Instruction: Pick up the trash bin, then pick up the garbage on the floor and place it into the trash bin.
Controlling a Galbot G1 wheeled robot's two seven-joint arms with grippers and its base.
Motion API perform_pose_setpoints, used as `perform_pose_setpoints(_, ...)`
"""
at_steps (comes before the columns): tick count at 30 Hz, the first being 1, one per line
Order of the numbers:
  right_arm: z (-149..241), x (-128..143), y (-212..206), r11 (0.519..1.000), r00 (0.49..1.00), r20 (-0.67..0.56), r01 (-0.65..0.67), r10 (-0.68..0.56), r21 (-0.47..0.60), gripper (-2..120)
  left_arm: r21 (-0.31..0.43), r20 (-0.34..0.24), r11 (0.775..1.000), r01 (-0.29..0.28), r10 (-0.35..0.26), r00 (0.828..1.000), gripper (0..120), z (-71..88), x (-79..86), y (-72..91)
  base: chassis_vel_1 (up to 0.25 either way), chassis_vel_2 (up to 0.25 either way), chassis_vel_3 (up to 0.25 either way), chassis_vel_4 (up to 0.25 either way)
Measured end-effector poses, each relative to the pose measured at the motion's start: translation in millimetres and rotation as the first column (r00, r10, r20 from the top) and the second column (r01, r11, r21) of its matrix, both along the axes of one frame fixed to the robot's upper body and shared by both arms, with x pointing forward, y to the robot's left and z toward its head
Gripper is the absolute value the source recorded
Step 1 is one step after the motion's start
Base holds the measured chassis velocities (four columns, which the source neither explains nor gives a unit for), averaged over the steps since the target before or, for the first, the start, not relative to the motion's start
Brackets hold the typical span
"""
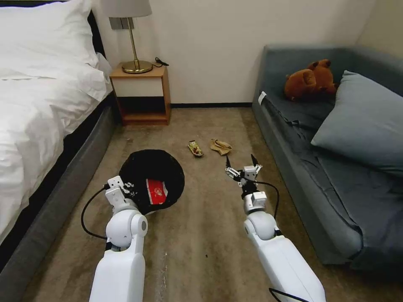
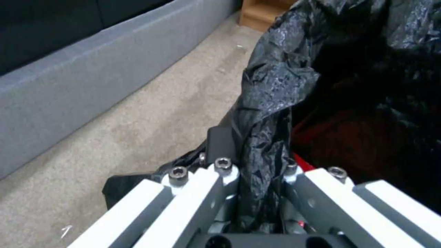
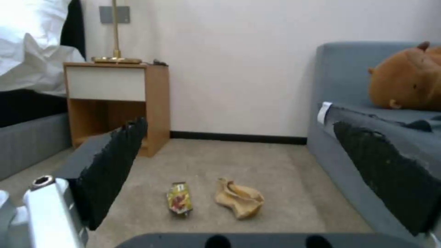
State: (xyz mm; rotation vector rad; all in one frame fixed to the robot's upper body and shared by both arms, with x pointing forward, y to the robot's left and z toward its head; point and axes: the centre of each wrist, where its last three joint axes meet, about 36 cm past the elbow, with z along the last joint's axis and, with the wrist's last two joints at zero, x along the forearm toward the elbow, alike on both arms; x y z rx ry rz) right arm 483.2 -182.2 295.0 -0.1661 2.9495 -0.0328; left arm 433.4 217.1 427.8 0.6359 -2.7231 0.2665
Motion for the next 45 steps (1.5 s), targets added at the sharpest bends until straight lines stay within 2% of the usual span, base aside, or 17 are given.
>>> perform_pose_setpoints(25, -8.3, -0.7, -8.5, 1.0, 1.0, 0.004, -0.003, 0.003, -0.004, 100, -0.005, 0.006, 1.0, -0.004, 0.004, 1.0, 2, 2.9, -2.8, 2.6, -0.002, 0.002, 0.001, -0.002)
perform_pose_setpoints(45, -14.1, -4.8, -4.9, 1.0, 1.0, -0.003, -0.022, 0.022, -0.004, 100, -0.004, 0.008, 1.0, -0.008, 0.008, 1.0, 2, 3.0, -2.6, 4.8, -0.078, 0.086, 0.087, -0.086)
